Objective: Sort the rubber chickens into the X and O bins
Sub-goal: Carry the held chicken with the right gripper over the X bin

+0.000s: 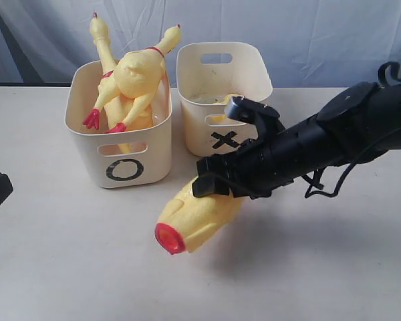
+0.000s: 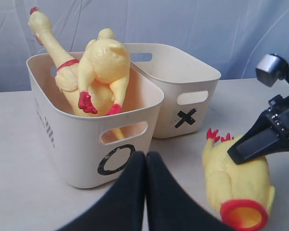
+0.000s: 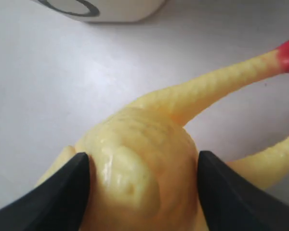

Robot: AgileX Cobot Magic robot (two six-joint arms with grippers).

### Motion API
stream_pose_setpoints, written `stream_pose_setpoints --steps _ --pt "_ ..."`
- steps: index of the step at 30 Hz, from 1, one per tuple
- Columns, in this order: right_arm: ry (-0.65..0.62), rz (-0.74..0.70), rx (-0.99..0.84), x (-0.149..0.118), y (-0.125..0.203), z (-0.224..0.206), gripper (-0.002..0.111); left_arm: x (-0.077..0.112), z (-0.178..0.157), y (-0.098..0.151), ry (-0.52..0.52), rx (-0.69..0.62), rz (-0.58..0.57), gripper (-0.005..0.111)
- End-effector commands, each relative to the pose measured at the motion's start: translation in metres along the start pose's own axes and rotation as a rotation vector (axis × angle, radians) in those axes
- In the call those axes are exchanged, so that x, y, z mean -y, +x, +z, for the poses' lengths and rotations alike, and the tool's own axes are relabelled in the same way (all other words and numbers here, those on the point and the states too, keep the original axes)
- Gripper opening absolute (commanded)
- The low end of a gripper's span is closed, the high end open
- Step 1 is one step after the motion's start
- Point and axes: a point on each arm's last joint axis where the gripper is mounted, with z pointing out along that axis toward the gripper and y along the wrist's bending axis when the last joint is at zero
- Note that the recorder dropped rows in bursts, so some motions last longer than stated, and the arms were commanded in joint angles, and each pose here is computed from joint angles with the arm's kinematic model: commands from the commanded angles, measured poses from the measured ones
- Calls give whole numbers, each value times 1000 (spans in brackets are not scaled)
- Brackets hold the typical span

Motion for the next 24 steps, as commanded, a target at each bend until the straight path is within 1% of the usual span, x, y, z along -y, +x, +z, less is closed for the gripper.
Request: stream_pose_setpoints --steps 1,7,12,19,20,23,24 --pt "-64 -48 65 -22 -13 -24 -1 0 -1 1 3 4 -9 0" --pt "-108 -117 171 -47 -31 -54 -1 0 -1 1 3 4 -9 0" --pt "-75 -149 313 -57 -53 -74 -1 0 -1 1 3 3 -13 0" --pt "101 -89 561 -45 -78 -87 -1 0 -1 1 3 3 -14 0" --pt "155 -76 619 -41 -82 -90 -1 0 -1 1 3 3 -14 0" --pt "242 -54 709 -33 -89 -96 -1 0 -1 1 3 3 -18 0" --pt "292 -42 758 -29 -92 -100 -1 0 -1 1 3 3 -18 0"
